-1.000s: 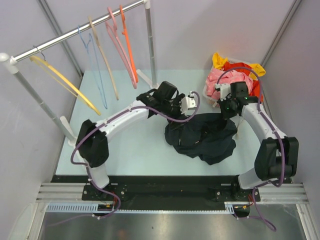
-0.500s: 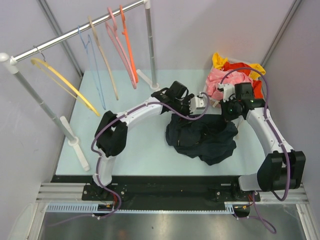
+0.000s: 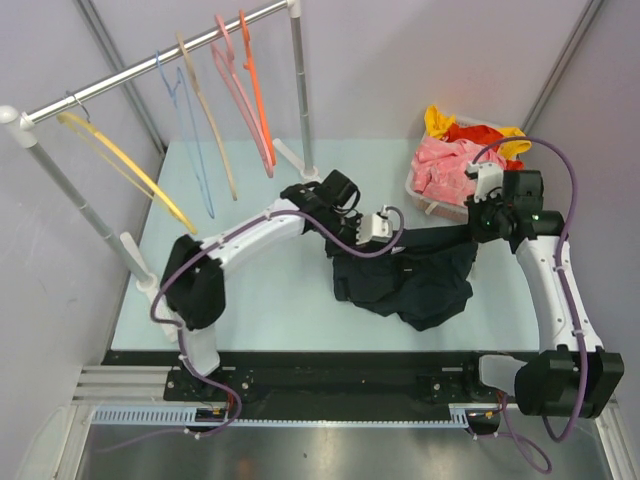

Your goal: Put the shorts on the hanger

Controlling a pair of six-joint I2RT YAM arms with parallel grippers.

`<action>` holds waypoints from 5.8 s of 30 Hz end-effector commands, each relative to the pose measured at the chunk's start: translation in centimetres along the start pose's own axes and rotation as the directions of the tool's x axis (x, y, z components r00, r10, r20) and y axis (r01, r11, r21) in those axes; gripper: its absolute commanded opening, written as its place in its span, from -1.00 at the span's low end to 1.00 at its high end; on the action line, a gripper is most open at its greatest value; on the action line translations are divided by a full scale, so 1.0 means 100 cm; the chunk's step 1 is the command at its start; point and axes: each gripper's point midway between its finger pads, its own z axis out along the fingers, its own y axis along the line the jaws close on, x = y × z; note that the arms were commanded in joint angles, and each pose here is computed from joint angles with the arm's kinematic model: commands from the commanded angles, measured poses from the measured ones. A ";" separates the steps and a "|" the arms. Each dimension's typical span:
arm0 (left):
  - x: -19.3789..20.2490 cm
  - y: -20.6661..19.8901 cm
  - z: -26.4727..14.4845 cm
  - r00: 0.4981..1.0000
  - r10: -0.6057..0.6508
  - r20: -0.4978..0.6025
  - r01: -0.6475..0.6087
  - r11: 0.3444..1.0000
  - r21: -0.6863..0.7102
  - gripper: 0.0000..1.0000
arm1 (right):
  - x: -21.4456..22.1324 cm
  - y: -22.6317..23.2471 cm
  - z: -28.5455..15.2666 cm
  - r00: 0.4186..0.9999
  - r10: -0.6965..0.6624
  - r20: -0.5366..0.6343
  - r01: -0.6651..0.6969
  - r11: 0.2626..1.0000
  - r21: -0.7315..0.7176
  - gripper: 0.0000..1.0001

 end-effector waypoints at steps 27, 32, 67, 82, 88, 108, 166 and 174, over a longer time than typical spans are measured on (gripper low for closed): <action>-0.159 -0.103 -0.343 0.814 0.466 0.348 -0.169 0.762 -0.626 -1.00 | -0.210 0.027 -0.272 0.653 -0.111 0.749 0.081 0.994 0.077 -1.00; -0.122 -0.099 -0.286 0.889 0.350 0.294 -0.149 0.831 -0.536 -1.00 | -0.165 0.043 -0.204 0.786 -0.053 0.615 0.115 0.991 -0.061 -1.00; 0.030 -0.154 -0.101 0.971 0.228 0.074 -0.223 0.972 -0.070 0.53 | 0.038 0.109 0.029 0.966 -0.260 0.000 0.247 0.918 -0.311 0.62; -0.160 -0.092 -0.360 0.728 0.367 0.579 0.107 0.774 -0.625 0.78 | -0.161 0.136 -0.112 0.811 0.008 0.585 0.247 0.902 -0.354 0.80; -0.171 -0.082 -0.470 0.604 0.445 0.661 0.341 0.606 -0.719 0.78 | -0.231 0.164 -0.149 0.727 0.161 0.668 0.255 0.839 -0.480 0.73; -0.124 -0.100 -0.574 0.519 0.502 0.692 0.623 0.332 -0.709 0.80 | -0.309 0.332 -0.156 0.572 0.055 0.819 0.378 0.868 -0.322 0.15; -0.102 -0.093 -0.557 0.557 0.460 0.691 0.632 0.305 -0.712 0.98 | -0.324 0.312 -0.165 0.560 0.168 0.812 0.302 0.871 -0.388 -1.00; -0.100 -0.086 -0.550 0.557 0.435 0.708 0.638 0.321 -0.700 0.99 | -0.295 0.293 -0.174 0.580 0.143 0.802 0.340 0.852 -0.398 -1.00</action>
